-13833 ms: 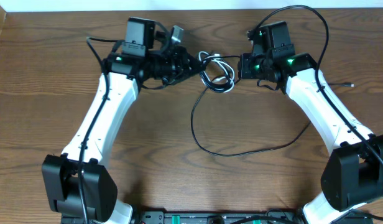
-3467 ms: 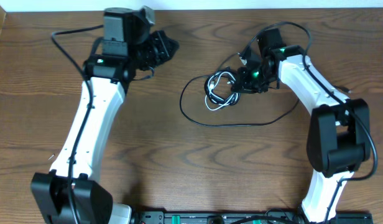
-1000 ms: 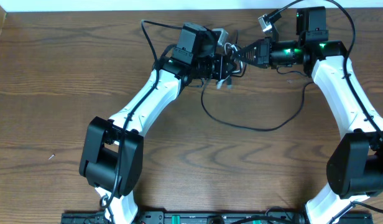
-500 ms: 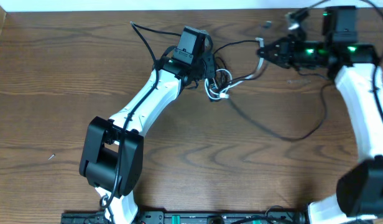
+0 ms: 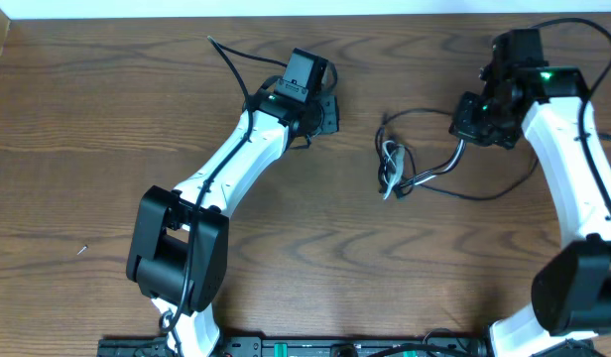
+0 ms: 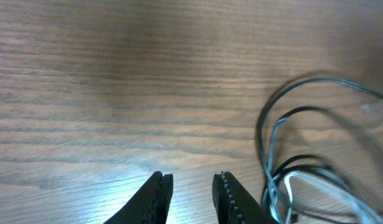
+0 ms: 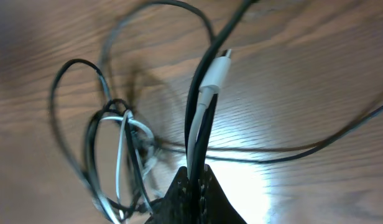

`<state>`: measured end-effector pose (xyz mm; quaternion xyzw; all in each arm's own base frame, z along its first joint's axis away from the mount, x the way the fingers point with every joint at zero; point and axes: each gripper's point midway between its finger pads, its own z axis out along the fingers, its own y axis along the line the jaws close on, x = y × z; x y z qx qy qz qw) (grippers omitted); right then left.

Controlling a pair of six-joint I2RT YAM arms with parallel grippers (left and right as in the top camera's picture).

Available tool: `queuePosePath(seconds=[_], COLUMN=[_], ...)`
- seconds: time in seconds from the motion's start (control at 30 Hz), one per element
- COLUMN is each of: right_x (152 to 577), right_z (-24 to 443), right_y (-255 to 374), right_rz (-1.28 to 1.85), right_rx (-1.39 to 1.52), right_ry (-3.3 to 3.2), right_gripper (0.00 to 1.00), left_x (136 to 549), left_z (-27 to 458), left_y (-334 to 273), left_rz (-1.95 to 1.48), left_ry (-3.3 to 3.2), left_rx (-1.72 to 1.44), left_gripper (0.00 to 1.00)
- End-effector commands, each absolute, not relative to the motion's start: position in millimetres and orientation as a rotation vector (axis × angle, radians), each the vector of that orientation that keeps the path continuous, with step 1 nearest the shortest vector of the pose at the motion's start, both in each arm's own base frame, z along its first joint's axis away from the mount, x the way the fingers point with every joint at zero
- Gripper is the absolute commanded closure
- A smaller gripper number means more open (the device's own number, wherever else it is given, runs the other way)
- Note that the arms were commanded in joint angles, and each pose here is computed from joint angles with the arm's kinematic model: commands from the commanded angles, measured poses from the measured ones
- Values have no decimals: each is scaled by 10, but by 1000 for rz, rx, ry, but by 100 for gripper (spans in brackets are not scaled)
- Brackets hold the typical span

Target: Untangle cables

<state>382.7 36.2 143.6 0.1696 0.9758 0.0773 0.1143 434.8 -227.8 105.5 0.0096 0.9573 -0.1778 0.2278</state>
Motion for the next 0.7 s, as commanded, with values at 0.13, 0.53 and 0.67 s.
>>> queuePosePath(seconds=[0.13,0.53,0.67], right_x=[3852,3722,3718], right_z=[1219,1214,1241], right_y=[283,-231,-332], right_rz=[85,43,160], right_rx=[462,628,649], right_ry=[2912,2936,2933], right_gripper=[62,17,17], left_x=[4337,4016,3889], left_z=[1322,1554,1492], left_y=[-2205,-2717,-2980], left_rz=[-521,-815,-815], left_ry=[2578,2547,2529], left_rx=[179,354,474], left_gripper=[73,68,67])
